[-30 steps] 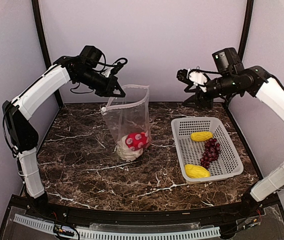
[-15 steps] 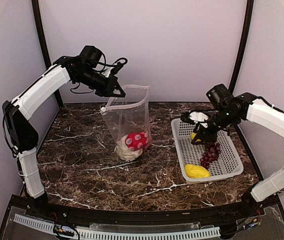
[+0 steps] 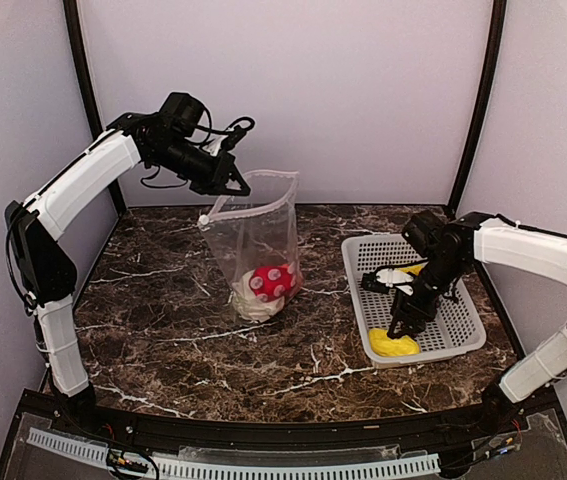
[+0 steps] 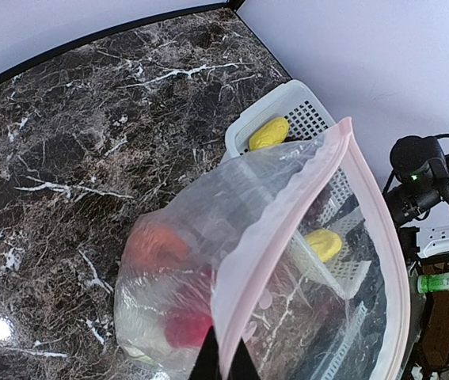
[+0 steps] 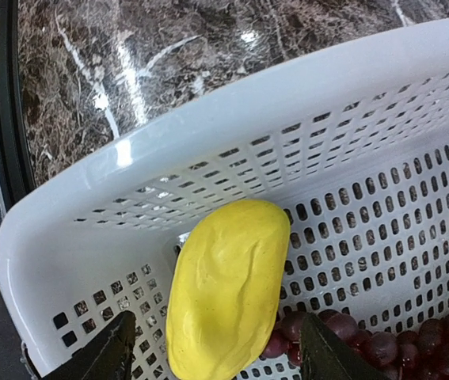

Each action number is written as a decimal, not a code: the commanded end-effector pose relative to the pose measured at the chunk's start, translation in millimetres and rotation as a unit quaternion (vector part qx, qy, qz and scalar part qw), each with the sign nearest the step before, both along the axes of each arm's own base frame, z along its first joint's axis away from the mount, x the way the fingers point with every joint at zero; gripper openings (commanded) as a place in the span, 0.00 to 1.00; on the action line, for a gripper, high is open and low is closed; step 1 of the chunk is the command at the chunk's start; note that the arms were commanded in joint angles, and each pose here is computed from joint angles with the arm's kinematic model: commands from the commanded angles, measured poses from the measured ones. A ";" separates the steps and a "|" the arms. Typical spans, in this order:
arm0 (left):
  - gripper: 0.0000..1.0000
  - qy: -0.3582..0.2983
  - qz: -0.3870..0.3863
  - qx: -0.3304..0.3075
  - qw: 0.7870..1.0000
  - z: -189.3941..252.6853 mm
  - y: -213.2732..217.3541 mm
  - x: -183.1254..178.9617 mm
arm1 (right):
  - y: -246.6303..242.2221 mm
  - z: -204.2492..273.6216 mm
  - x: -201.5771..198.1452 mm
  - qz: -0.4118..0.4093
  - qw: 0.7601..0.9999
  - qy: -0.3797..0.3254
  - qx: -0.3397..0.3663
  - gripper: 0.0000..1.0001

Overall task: Place the food in the zip-top bag and seal the zipper
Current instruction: Pick up the fake fruit from the bin, then place the fake fruit in the zipper food storage bag.

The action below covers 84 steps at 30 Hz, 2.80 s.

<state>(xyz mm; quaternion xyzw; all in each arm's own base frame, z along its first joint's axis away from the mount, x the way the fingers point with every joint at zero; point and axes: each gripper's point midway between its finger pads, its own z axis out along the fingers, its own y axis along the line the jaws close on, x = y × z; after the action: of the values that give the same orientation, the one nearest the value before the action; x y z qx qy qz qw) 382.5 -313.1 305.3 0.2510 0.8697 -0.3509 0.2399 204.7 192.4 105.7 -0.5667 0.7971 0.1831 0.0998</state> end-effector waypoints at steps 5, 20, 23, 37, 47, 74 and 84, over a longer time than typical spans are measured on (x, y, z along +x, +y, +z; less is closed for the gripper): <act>0.01 0.015 0.000 0.007 1.000 -10.2 -0.4 -3.8 | -5.8 -25.3 -22.5 -0.004 0.998 0.065 -0.019 0.70; 0.01 0.026 -0.003 0.010 1.000 -16.1 -0.4 -6.2 | -13.6 -64.4 -25.0 -0.002 0.993 0.074 -0.090 0.70; 0.01 0.027 -0.003 0.011 1.000 -16.3 -0.4 -6.5 | -15.0 -67.3 -27.5 -0.003 0.992 0.084 -0.098 0.72; 0.01 0.031 -0.006 0.010 0.999 -21.1 -1.6 -6.6 | -25.1 -56.0 -29.5 0.011 0.991 0.068 -0.116 0.72; 0.01 0.035 -0.008 0.009 0.999 -22.4 -2.1 -7.7 | -20.3 -70.3 -24.1 0.011 0.990 0.067 -0.120 0.60; 0.01 0.040 0.004 -0.021 0.999 -17.9 -12.7 0.3 | 109.0 235.2 61.2 0.069 0.936 -0.186 0.289 0.41; 0.01 0.025 -0.017 -0.037 0.999 -1.7 -29.4 -9.0 | 175.6 322.5 78.4 0.093 0.883 -0.201 0.415 0.41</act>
<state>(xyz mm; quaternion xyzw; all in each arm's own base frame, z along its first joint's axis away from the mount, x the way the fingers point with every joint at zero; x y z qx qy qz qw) 378.5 -334.3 290.8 0.2375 0.8675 -0.3814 0.2134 288.9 341.0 396.9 -0.5803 0.5938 0.3431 0.4394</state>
